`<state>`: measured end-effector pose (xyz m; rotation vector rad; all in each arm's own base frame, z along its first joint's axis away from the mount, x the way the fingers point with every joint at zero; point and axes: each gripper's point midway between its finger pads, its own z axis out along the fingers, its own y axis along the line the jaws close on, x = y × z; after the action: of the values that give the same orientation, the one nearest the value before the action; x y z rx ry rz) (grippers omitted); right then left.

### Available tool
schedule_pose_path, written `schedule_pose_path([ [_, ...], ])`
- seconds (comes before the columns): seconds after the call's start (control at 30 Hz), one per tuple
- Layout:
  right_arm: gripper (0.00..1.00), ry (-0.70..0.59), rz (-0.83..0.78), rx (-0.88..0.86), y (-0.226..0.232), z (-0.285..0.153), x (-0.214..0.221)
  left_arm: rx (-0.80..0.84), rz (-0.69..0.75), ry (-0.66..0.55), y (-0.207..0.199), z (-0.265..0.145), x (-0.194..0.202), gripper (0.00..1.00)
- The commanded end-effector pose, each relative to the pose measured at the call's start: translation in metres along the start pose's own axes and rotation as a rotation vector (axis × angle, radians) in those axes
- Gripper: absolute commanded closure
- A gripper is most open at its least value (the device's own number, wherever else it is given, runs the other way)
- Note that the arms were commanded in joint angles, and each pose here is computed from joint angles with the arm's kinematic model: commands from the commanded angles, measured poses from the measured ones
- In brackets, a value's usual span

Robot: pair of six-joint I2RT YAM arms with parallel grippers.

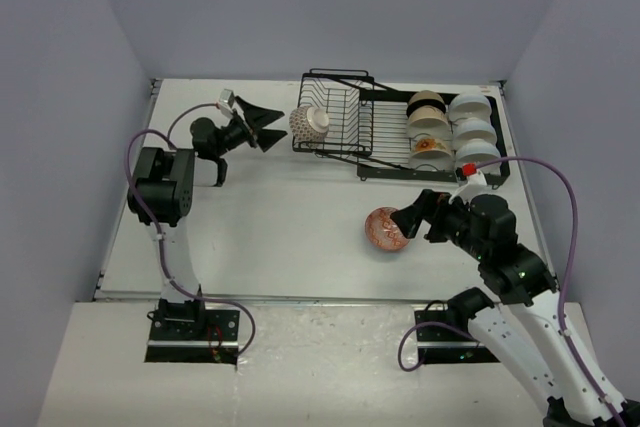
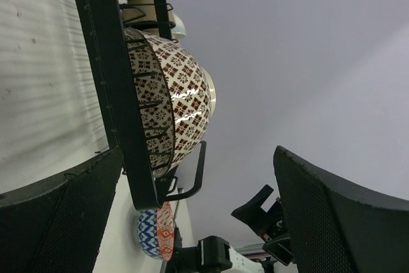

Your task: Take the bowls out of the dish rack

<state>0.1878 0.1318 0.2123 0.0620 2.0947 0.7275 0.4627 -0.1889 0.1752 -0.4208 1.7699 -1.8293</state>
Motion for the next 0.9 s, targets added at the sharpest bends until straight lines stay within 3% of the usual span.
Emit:
schedule_pose_path([
  [0.0,0.01,-0.009,-0.019,-0.047,0.009,0.003,-0.004,0.152,0.092,0.039,-0.039,-0.003,0.007,0.0],
  [0.87,0.01,0.009,-0.021,-0.056,0.01,0.007,-0.001,0.341,0.046,0.085,-0.074,0.011,0.007,0.06],
])
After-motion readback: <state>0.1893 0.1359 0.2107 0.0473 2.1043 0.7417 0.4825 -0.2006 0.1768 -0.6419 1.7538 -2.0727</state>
